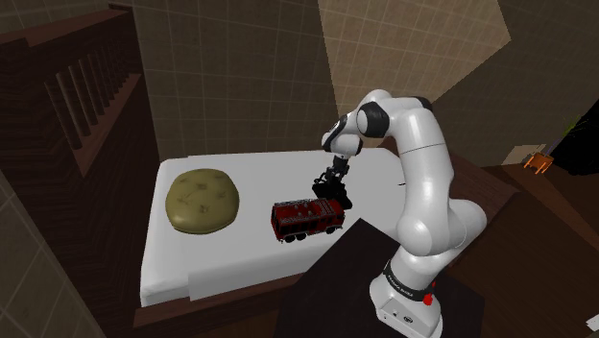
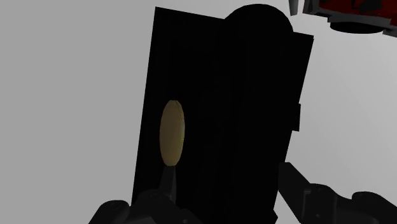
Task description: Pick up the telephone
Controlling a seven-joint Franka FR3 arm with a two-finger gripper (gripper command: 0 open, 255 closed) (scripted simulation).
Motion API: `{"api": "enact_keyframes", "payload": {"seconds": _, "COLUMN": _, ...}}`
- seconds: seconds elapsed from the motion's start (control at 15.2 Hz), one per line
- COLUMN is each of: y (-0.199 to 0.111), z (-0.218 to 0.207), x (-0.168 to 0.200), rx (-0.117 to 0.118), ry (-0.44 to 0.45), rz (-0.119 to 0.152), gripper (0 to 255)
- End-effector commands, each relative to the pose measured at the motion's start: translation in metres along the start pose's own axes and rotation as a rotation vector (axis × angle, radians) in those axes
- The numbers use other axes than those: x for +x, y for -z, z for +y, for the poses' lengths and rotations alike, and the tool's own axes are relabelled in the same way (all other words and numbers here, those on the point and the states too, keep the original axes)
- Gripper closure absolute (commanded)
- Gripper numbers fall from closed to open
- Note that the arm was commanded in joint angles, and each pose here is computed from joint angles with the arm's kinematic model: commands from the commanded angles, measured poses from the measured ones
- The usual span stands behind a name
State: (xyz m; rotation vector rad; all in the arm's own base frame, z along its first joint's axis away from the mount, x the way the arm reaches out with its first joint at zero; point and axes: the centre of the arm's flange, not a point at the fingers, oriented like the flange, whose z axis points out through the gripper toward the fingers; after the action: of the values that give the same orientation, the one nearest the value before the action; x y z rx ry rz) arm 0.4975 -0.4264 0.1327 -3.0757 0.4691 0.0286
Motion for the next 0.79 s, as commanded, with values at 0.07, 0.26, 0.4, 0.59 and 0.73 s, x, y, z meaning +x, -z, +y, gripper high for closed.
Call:
{"api": "enact_keyframes", "payload": {"seconds": 0.07, "y": 0.009, "z": 0.0, "x": -0.001, "rx": 0.0, "ry": 0.0, "rz": -0.001, "gripper": 255}}
{"api": "enact_keyframes", "payload": {"seconds": 0.26, "y": 0.025, "z": -0.001, "x": -0.001, "rx": 0.0, "ry": 0.001, "rz": -0.001, "gripper": 255}}
{"api": "enact_keyframes", "payload": {"seconds": 0.4, "y": 0.036, "z": -0.001, "x": -0.001, "rx": 0.0, "ry": 0.001, "rz": -0.001, "gripper": 255}}
{"api": "enact_keyframes", "payload": {"seconds": 0.59, "y": 0.052, "z": -0.001, "x": -0.002, "rx": 0.0, "ry": 0.001, "rz": -0.001, "gripper": 255}}
{"api": "enact_keyframes", "payload": {"seconds": 0.73, "y": 0.062, "z": -0.002, "x": -0.002, "rx": 0.0, "ry": 0.001, "rz": -0.001, "gripper": 255}}
